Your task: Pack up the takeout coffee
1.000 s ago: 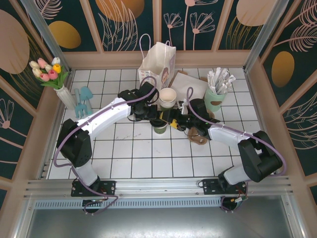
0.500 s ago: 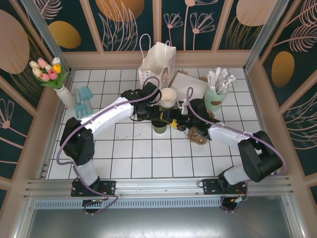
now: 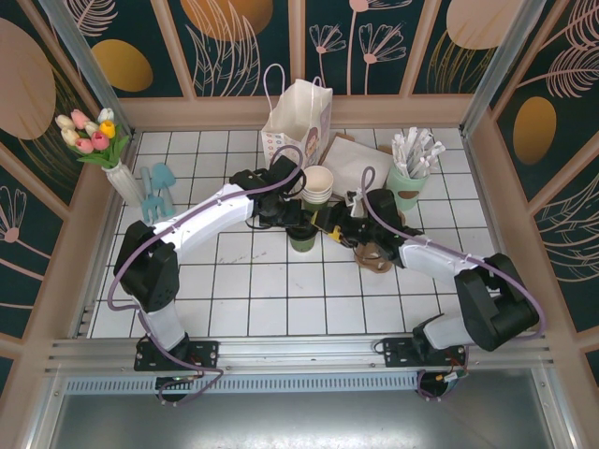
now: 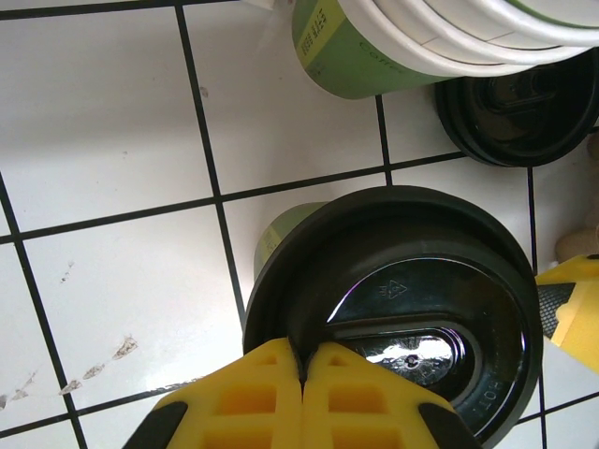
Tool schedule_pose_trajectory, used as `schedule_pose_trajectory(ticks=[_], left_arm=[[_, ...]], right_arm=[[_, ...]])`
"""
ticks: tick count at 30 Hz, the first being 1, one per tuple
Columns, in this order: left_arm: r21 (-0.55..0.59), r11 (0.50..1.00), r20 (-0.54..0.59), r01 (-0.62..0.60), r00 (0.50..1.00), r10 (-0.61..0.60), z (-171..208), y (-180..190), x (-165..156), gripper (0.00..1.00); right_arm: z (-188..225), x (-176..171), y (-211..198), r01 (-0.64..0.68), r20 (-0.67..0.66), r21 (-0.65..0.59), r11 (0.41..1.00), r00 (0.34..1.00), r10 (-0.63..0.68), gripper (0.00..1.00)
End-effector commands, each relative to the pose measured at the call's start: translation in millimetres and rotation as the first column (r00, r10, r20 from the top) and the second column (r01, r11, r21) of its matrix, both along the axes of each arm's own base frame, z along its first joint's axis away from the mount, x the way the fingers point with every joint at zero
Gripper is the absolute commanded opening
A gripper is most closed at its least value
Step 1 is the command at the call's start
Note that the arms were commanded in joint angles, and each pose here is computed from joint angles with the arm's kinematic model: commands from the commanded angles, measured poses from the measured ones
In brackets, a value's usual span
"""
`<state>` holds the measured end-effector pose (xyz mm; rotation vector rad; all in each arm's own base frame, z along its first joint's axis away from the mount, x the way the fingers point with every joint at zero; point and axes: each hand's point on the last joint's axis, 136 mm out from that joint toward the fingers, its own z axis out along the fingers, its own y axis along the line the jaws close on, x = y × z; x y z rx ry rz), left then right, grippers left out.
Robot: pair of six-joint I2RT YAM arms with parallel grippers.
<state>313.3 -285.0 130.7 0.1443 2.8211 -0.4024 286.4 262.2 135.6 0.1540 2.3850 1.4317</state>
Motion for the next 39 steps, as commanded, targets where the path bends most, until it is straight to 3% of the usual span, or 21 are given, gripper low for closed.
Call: schedule_pose_trajectory(ticks=[1, 7, 21, 24, 27, 31, 35, 39], left_arm=[[0.111, 0.993, -0.075, 0.026, 0.997, -0.018, -35.0, 13.3, -12.5, 0.0], [0.103, 0.994, -0.075, 0.031, 0.997, -0.024, -34.9, 11.5, -12.5, 0.0], [0.101, 0.994, -0.099, 0.05, 0.994, -0.04, -45.2, 9.7, -15.5, 0.0], [0.11, 0.99, -0.175, 0.087, 0.982, -0.067, -74.3, 16.8, -36.0, 0.0], [0.182, 0.978, -0.298, 0.102, 0.954, -0.044, -122.0, 44.7, -70.6, 0.0], [0.222, 0.967, -0.396, 0.128, 0.918, -0.031, -151.9, 67.8, -104.4, 0.0], [0.271, 0.944, -0.393, 0.189, 0.917, -0.071, -143.1, 77.6, -103.1, 0.0], [0.247, 0.945, -0.248, 0.214, 0.957, -0.151, -93.7, 55.4, -63.1, 0.0]], right_arm=[[-2.0, 3.2, -6.4, 0.029, 0.001, -0.007, 1.0, 1.0, -0.029, 0.66], [-5.9, 2.8, -0.8, -0.005, -0.013, 0.004, 1.0, 1.0, 0.005, 0.48], [-29.1, 3.8, -4.6, 0.006, -0.079, -0.067, 0.998, 0.997, -0.011, 0.35], [-59.3, -5.4, -15.2, 0.016, -0.156, -0.147, 0.989, 0.987, -0.04, 0.29], [-90.3, -22.4, -26.5, 0.015, -0.243, -0.201, 0.98, 0.968, -0.065, 0.28], [-109.2, -37.5, -34.7, 0.002, -0.299, -0.243, 0.97, 0.951, -0.077, 0.28], [-73.2, -25.2, -23.0, -0.011, -0.211, -0.176, 0.984, 0.977, -0.027, 0.34], [-7.5, -5.8, -8.9, -0.037, -0.044, -0.046, 0.998, 0.998, 0.035, 0.45]])
